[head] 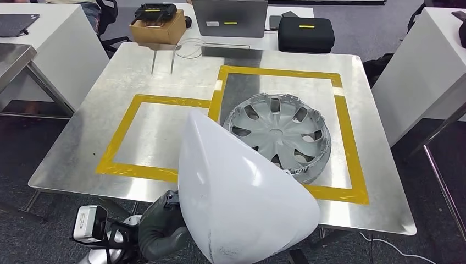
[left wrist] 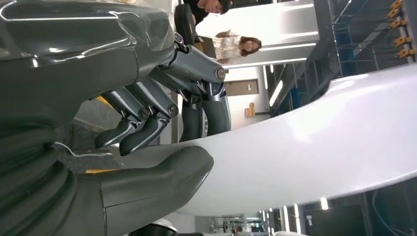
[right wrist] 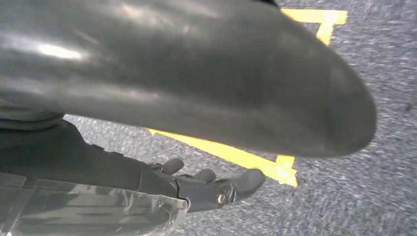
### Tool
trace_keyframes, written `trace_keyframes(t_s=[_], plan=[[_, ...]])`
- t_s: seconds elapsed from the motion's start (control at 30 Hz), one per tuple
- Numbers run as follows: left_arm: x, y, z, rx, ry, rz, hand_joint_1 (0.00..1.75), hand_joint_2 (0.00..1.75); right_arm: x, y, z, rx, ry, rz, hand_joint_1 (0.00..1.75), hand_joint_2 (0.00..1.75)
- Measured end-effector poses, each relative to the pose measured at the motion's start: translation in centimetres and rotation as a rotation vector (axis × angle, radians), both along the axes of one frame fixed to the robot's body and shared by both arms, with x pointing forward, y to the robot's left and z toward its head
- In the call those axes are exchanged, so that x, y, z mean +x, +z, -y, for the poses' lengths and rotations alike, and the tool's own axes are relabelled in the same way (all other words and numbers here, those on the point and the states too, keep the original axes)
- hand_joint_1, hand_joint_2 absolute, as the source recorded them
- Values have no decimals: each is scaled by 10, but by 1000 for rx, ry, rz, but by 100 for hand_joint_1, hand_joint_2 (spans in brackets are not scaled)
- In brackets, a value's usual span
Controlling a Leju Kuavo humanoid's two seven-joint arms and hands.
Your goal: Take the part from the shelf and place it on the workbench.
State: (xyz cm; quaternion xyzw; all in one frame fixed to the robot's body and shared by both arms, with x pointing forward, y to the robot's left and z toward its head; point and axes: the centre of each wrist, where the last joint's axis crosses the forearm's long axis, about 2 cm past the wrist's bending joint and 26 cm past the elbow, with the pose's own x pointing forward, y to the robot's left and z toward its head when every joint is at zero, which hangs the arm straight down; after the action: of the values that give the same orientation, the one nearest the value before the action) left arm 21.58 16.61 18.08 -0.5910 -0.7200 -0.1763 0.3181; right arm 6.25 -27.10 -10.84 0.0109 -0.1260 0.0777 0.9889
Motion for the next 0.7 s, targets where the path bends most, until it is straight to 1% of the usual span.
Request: trace_keyframes(t_s=[0.33, 0.43, 0.47, 0.53, 0.7], plan=[[0, 0, 0, 39, 4, -10, 175, 175, 1, 0, -3, 6, 0, 10, 0, 0], [1, 0, 1, 97, 49, -5, 175, 175, 2, 0, -3, 6, 1, 12, 0, 0], [2, 1, 2, 130, 89, 5, 175, 175, 2, 0, -2, 5, 0, 13, 0, 0], [5, 1, 3, 208, 208, 37, 175, 175, 2, 0, 0, 2, -3, 13, 0, 0], [20, -9, 6, 463, 612, 132, 175, 175, -5, -1, 4, -5, -9, 8, 0, 0]])
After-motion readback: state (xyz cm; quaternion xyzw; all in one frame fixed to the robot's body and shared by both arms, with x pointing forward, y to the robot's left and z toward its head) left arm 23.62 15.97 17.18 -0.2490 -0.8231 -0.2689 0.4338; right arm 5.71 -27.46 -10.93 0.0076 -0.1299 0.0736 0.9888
